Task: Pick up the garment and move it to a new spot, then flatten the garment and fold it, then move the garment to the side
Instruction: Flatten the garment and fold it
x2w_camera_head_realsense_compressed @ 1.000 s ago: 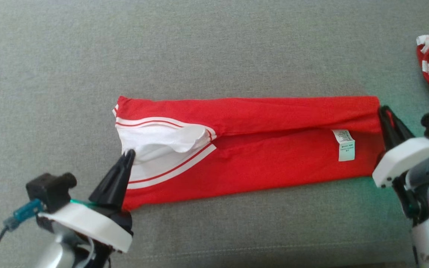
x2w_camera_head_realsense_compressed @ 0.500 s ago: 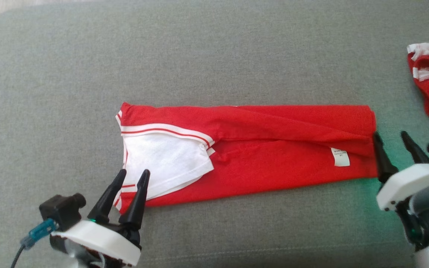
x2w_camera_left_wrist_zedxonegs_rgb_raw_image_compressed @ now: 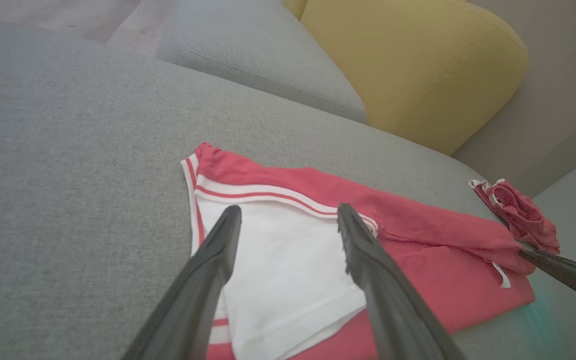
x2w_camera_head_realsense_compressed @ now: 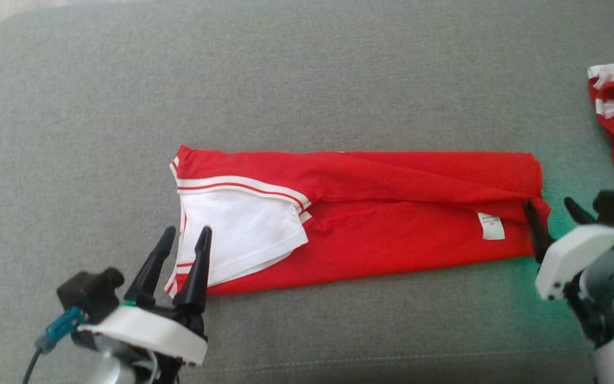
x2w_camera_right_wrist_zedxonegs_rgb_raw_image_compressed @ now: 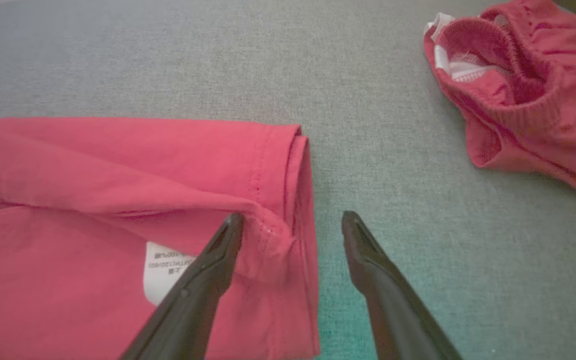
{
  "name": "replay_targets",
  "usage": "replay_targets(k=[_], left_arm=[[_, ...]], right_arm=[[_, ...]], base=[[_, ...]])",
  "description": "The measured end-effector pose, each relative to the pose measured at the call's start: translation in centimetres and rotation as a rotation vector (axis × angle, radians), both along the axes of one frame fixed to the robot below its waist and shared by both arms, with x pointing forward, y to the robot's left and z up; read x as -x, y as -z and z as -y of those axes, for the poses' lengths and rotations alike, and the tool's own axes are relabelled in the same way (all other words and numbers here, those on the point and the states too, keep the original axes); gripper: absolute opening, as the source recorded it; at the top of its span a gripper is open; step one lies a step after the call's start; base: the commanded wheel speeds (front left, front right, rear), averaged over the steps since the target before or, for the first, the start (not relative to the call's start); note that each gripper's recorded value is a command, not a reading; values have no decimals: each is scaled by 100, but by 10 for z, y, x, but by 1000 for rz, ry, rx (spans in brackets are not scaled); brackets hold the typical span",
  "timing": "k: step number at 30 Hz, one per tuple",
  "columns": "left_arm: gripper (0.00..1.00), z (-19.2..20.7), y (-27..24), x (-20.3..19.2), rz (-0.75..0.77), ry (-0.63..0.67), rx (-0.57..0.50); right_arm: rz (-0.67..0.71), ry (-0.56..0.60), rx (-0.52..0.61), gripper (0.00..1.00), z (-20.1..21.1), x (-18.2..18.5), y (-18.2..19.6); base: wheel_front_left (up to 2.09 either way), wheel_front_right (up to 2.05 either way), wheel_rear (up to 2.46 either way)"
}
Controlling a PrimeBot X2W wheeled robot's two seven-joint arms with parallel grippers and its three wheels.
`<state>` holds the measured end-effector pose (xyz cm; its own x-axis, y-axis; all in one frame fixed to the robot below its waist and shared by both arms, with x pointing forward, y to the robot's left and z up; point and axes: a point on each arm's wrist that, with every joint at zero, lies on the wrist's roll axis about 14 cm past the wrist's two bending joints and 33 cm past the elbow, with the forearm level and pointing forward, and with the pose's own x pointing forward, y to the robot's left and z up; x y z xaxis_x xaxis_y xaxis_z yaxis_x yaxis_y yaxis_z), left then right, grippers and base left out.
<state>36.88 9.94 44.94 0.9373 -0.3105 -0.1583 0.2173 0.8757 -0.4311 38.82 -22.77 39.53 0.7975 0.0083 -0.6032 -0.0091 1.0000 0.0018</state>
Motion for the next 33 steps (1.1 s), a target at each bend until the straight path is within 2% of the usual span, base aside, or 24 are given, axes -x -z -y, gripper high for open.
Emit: replay_targets(k=[6,11,17,18,19,20,23,24,33], left_arm=[[100,0,-1,-9,16,-13,-3],[100,-2,7,-10,-3,-24,-7],[100,-4,9,-15,-3,-31,-14],[100,-4,9,-16,-2,-32,-14],[100,-4,10,-16,-4,-32,-15],[100,-4,10,-16,-5,-32,-16],[100,-4,9,-16,1,-32,-14],[100,-4,9,-16,4,-32,-14],[100,4,-1,-17,41,-3,-28]], right_arm=[[-69,-43,37,100,0,-20,4],[-198,-45,30,100,1,-18,26],[-264,-55,11,100,0,-27,31],[-273,-56,2,93,-2,-27,32],[-281,-55,-8,63,-3,-26,33],[-288,-54,-19,42,-4,-26,33],[-307,-56,-48,6,-8,-23,34],[-307,-56,-56,0,-9,-23,33],[-211,-13,-68,0,3,-21,17]], base=[[0,0,0],[0,0,0],[0,0,0],[0,0,0],[0,0,0],[0,0,0],[0,0,0],[0,0,0],[0,0,0]])
